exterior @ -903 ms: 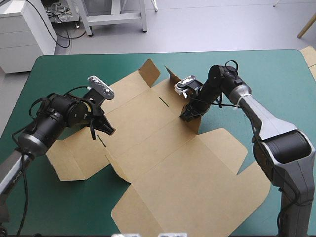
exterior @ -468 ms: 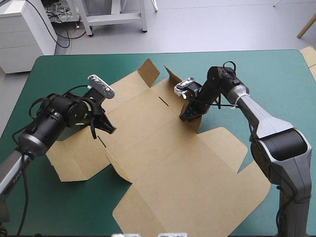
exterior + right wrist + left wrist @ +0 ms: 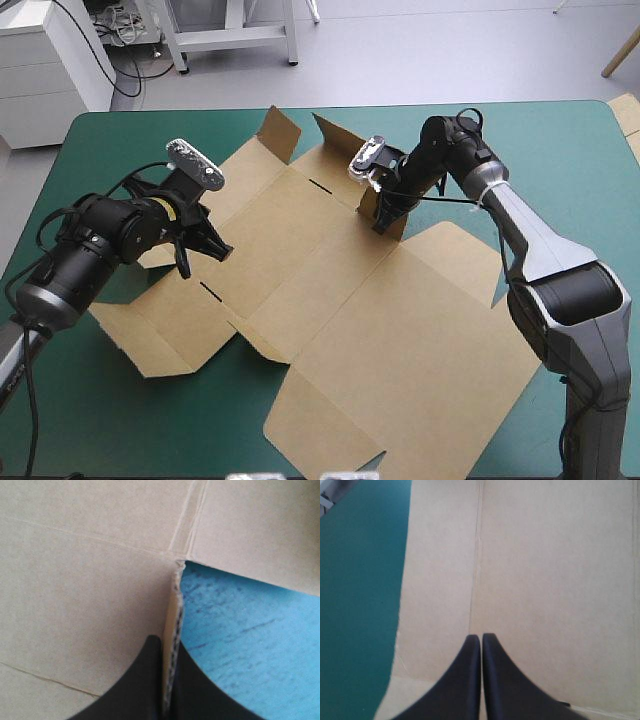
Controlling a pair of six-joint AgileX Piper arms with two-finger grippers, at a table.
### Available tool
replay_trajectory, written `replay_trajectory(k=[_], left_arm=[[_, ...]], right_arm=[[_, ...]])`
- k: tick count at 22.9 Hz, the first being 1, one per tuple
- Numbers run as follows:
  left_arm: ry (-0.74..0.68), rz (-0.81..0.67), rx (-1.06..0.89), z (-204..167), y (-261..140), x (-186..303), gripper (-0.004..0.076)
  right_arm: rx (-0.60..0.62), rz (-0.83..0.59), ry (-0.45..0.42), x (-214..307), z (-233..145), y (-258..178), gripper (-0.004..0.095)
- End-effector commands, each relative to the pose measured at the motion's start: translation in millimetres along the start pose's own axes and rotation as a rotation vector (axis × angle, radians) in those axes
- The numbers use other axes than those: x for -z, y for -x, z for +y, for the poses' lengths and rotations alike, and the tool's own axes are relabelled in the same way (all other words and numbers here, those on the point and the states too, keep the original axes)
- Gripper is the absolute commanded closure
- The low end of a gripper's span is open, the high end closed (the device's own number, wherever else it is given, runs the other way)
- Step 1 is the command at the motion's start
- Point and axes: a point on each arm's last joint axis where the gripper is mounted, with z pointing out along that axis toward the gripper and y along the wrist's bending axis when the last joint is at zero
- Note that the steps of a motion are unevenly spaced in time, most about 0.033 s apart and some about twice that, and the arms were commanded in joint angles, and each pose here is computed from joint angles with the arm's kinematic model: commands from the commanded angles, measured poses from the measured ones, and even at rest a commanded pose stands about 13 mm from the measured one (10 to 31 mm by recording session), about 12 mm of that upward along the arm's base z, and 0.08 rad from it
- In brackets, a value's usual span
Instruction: Fold the box
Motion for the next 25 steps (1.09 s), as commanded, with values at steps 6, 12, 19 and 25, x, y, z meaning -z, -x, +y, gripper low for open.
replay_trajectory(k=[6, 12, 19, 25], left_arm=[[0.068, -0.202, 0.017, 7.8, 15.4, 42.2, 0.0731], [0.073, -0.203, 0.014, 8.2, 15.0, 43.6, 0.0731], [0.074, -0.202, 0.013, 8.3, 15.0, 43.6, 0.0731], [0.073, -0.198, 0.012, 8.2, 14.7, 43.5, 0.0731]], right_arm=[[0.326, -0.129, -0.094, 38.7, 6.8, 21.7, 0.0928], [0.484, -0.151, -0.106, 31.3, 25.1, 40.2, 0.0929], [0.738, -0.192, -0.19, 19.2, 61.8, 76.3, 0.093], [0.767, -0.197, -0.191, 18.3, 66.0, 79.1, 0.0929]])
